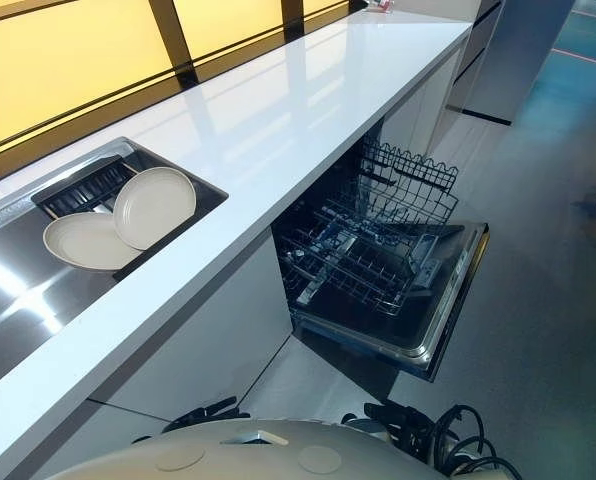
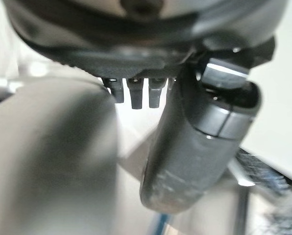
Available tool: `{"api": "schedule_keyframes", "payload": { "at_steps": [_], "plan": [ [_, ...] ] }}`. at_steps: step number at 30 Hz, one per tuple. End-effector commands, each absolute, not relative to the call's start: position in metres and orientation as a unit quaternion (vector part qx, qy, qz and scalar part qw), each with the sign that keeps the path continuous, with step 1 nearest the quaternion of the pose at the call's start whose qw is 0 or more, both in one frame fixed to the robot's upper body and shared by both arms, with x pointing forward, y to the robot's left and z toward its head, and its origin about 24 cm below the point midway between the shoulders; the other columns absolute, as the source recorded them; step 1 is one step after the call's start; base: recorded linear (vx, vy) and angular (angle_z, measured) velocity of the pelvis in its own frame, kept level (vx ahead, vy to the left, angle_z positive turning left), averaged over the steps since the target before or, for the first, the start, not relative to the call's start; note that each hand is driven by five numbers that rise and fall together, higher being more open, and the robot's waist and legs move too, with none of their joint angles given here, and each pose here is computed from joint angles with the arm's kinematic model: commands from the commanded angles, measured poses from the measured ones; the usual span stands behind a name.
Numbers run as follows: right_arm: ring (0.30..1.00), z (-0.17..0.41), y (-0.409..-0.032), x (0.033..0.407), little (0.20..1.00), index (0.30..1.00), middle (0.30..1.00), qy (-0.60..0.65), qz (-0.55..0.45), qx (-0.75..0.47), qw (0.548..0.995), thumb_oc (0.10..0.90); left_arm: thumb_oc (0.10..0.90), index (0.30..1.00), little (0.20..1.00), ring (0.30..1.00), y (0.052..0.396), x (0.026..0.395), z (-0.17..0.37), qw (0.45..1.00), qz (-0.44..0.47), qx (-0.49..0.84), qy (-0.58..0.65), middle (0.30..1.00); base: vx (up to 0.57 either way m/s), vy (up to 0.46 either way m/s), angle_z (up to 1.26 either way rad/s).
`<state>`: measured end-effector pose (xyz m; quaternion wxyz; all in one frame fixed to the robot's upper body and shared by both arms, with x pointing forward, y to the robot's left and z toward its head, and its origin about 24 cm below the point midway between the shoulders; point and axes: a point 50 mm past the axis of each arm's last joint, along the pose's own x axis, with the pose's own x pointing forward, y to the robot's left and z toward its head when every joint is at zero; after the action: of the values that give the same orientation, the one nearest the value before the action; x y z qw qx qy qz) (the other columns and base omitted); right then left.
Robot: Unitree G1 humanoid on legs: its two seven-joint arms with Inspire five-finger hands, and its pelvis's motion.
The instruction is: Pick up plates and place into dishwasher.
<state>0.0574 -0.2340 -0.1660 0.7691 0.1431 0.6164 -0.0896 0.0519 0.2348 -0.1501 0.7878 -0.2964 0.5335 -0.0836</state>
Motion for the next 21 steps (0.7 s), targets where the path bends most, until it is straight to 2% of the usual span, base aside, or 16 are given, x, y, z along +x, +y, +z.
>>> {"api": "schedule_keyframes", "payload": {
  "at_steps": [1,4,7,9,10,12,17,19,21],
  "plan": [
    [0.900,-0.163,-0.236,0.075,0.900,0.900,0.900,0.621,-0.075,0.129,0.770,0.800,0.800,0.900,0.900,0.900,0.156,0.111,-0.120,0.730,-0.319,-0.504,0.334,0.900,-0.01,0.028,0.05],
    [0.900,-0.164,-0.234,0.078,0.900,0.900,0.900,0.619,-0.070,0.121,0.773,0.800,0.800,0.900,0.900,0.900,0.127,0.137,-0.085,0.665,-0.485,-0.527,0.213,0.900,-0.01,0.024,0.07],
    [0.900,-0.164,-0.230,0.082,0.900,0.900,0.900,0.617,-0.063,0.118,0.775,0.800,0.800,0.900,0.900,0.900,0.100,0.167,-0.042,0.622,-0.588,-0.504,0.113,0.900,0.00,0.002,0.02],
    [0.900,-0.164,-0.227,0.084,0.900,0.900,0.900,0.617,-0.061,0.118,0.776,0.800,0.800,0.900,0.900,0.900,0.093,0.179,-0.021,0.617,-0.621,-0.478,0.077,0.900,0.00,0.000,0.00],
    [0.900,-0.164,-0.223,0.086,0.900,0.900,0.900,0.617,-0.059,0.118,0.776,0.800,0.800,0.900,0.900,0.900,0.084,0.196,0.015,0.615,-0.651,-0.444,0.030,0.900,0.00,0.000,0.00],
    [0.900,-0.165,-0.220,0.087,0.900,0.900,0.900,0.616,-0.060,0.118,0.776,0.800,0.800,0.900,0.900,0.900,0.078,0.208,0.052,0.604,-0.671,-0.430,-0.010,0.900,-0.02,-0.009,0.00],
    [0.900,-0.166,-0.218,0.082,0.900,0.900,0.900,0.618,-0.066,0.126,0.774,0.800,0.800,0.900,0.900,0.900,0.073,0.218,0.141,0.506,-0.665,-0.533,-0.134,0.900,0.01,-0.016,0.01],
    [0.900,-0.167,-0.218,0.079,0.900,0.900,0.900,0.618,-0.068,0.131,0.772,0.800,0.800,0.900,0.900,0.900,0.084,0.230,0.164,0.524,-0.597,-0.576,-0.192,0.900,0.04,-0.047,0.02],
    [0.900,-0.167,-0.218,0.075,0.900,0.900,0.900,0.620,-0.068,0.134,0.770,0.800,0.800,0.900,0.900,0.900,0.106,0.248,0.177,0.616,-0.483,-0.569,-0.251,0.900,0.03,-0.031,0.02]
  ]
}}
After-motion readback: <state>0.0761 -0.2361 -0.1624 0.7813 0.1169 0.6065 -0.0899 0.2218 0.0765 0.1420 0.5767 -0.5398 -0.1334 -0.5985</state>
